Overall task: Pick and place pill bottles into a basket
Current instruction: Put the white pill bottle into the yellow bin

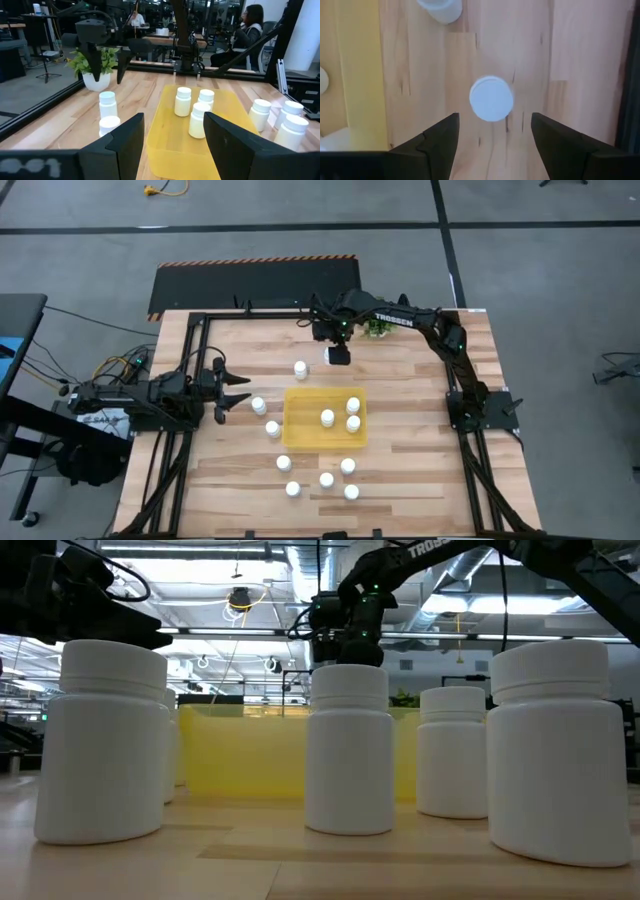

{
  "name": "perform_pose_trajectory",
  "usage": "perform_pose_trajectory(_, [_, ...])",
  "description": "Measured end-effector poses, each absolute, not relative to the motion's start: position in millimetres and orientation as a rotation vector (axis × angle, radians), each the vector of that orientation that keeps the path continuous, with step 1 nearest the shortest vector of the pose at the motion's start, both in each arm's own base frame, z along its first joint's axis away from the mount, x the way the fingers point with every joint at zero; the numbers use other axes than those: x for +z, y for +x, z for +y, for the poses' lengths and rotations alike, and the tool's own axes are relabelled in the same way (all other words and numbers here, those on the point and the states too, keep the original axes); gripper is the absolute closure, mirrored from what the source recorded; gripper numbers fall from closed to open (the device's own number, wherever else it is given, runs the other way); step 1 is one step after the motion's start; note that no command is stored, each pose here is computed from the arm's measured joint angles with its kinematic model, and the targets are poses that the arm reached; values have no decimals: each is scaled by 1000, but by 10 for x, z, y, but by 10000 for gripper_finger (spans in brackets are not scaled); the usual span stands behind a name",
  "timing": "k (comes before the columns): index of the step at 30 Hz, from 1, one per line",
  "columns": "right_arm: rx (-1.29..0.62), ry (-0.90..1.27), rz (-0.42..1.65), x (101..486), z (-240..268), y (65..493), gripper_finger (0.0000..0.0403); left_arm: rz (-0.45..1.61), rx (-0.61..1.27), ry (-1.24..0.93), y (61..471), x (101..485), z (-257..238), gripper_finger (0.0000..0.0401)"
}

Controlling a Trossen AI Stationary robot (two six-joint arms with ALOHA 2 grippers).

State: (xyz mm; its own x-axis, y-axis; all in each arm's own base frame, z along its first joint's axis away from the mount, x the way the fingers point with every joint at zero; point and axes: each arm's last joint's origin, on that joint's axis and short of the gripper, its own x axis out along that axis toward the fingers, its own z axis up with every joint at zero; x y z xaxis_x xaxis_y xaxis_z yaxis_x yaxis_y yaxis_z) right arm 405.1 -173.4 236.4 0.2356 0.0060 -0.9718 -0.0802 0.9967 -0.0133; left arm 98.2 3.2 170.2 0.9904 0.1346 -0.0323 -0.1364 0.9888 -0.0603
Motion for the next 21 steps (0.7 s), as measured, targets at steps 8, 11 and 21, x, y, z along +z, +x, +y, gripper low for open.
perform_pose_trajectory(8, [61, -70, 1327, 2366, -1716, 4064, 162, 29, 135, -62, 982, 1702, 32, 207])
perform_pose_trajectory(11, [61, -66, 1331, 2365, -1716, 4059, 162, 29, 135, -62, 982, 1702, 32, 207])
perform_pose_trajectory(21, [61, -58, 1332, 2364, -1707, 4060, 162, 29, 134, -62, 982, 1700, 32, 207])
